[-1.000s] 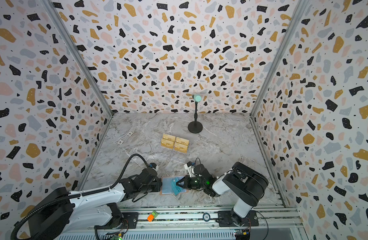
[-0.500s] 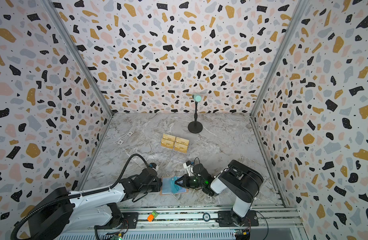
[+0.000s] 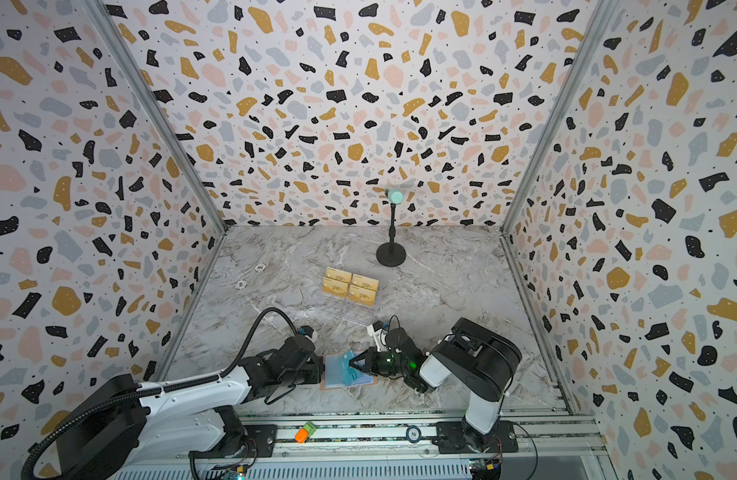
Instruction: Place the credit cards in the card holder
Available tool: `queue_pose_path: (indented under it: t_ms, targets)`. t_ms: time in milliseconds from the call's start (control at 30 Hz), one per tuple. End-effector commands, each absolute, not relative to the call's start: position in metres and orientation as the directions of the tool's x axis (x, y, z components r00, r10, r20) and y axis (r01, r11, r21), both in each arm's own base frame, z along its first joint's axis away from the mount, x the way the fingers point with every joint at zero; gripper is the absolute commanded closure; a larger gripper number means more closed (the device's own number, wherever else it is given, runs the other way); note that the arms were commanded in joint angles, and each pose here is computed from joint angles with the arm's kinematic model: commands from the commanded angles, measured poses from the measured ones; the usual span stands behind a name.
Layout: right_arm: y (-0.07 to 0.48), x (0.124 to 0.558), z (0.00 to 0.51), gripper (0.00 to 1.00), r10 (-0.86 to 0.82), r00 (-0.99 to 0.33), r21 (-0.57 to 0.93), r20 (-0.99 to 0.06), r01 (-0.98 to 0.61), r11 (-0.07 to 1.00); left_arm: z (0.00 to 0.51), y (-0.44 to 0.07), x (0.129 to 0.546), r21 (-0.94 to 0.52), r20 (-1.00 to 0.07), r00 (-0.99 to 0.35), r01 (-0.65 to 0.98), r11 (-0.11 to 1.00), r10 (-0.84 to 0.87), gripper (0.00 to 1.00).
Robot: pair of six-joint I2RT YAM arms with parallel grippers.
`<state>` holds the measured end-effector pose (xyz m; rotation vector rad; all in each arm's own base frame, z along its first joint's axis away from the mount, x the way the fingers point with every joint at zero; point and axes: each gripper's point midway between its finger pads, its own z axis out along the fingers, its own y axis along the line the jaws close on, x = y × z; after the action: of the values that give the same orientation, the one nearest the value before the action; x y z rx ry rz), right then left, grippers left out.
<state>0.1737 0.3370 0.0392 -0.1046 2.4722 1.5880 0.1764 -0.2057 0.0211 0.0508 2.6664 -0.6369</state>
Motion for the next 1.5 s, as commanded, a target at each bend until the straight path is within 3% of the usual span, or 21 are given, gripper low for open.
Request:
queue_pose_path:
  t_ms: [0,367,800,1133,1467]
  targets:
    - [0.341,0.171,0.043,1.0,0.051,-0.978,0.898,-0.201,-0.164,0.407,0.029,-0.208,0.177,-0.439,-0.403,-0.913,0.136,0.888,-0.059,0.98]
    - [0.335,0.169,0.041,1.0,0.078,-0.978,0.896,-0.194,-0.144,0.42,0.059,-0.224,0.181,-0.5,-0.439,-0.897,0.2,0.842,-0.048,0.94]
    - [0.343,0.168,0.04,1.0,0.098,-0.976,0.913,-0.195,-0.144,0.383,0.034,-0.228,0.163,-0.501,-0.364,-0.931,0.216,0.838,0.023,1.0]
    - [0.338,0.169,0.038,1.0,0.126,-0.971,0.908,-0.201,-0.137,0.397,0.022,-0.215,0.152,-0.476,-0.335,-0.942,0.19,0.859,0.023,1.0]
    - [0.34,0.171,0.043,1.0,0.175,-0.958,0.925,-0.228,-0.157,0.346,0.014,-0.211,0.148,-0.456,-0.319,-0.947,0.183,0.871,0.033,1.0]
